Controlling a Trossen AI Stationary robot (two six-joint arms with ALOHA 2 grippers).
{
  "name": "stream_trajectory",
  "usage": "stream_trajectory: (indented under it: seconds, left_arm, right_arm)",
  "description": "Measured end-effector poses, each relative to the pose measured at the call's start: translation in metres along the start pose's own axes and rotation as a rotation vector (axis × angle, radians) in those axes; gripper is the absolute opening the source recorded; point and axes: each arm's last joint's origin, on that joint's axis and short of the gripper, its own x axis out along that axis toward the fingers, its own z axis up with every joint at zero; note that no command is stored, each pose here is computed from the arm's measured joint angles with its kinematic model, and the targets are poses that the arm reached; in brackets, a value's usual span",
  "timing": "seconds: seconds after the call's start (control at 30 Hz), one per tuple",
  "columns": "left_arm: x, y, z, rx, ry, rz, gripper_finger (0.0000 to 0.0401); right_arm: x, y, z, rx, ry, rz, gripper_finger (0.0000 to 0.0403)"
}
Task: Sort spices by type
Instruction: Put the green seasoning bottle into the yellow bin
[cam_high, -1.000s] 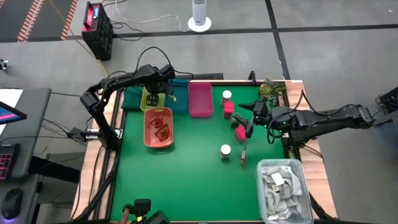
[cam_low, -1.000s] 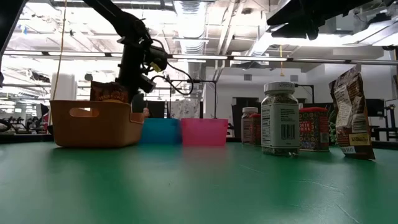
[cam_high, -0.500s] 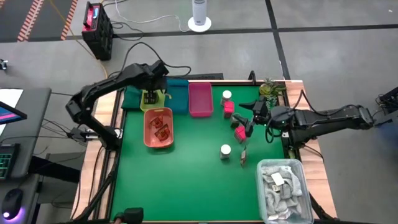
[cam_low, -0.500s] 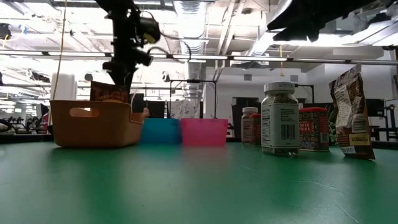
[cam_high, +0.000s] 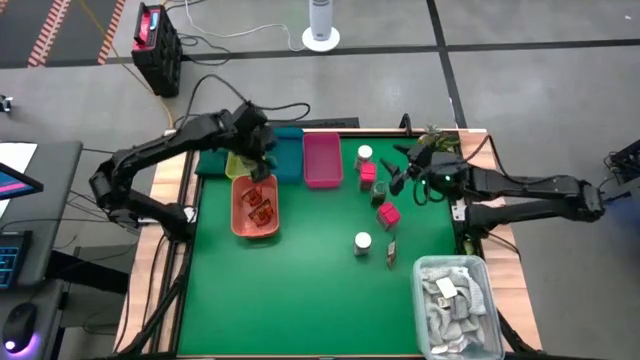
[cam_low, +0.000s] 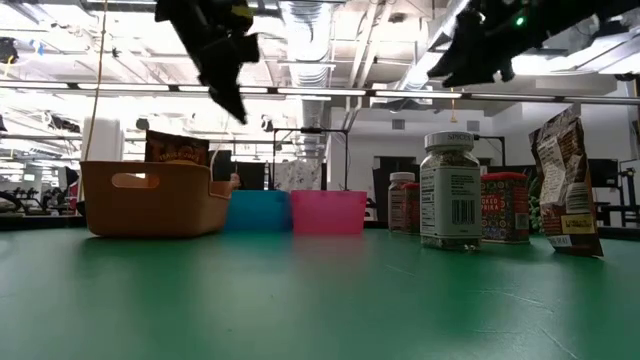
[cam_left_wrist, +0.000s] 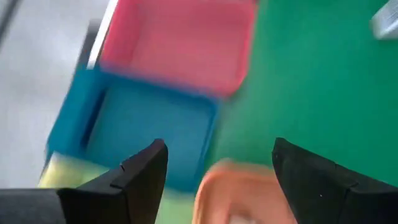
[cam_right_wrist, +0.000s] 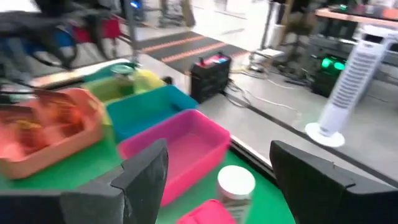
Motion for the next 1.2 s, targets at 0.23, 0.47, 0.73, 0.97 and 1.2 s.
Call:
stream_trajectory:
  seconds: [0.23,0.47,0.73,0.97,1.2]
  left_arm:
    - [0.002,-0.049,-0.008,0.1,-0.419,0.028,0.0277]
    - [-0.009,-0.075,-0.022,-0.018,-0.624,0.117,0.0277]
    - [-0.011,-0.099,-0.026,-0.039,-0.588,0.03,0.0277]
    - [-0.013,-0.11,-0.028,-0.035,-0.576,0.123,0.0277]
    - [-0.015,-0.11,-0.024,-0.016,-0.619,0.137,0.0277]
  right_arm:
    - [0.039,-0.01,-0.01,0.013,0.143,-0.089,0.0305]
    - [0.084,-0.009,-0.004,-0.015,0.379,-0.111,0.0305]
    - [0.093,0.012,-0.003,-0.066,0.624,0.071,0.0305]
    - [0.066,0.025,0.009,-0.035,0.842,0.02,0.0305]
    - [0.062,0.027,0.002,-0.032,0.926,-0.018,0.0307]
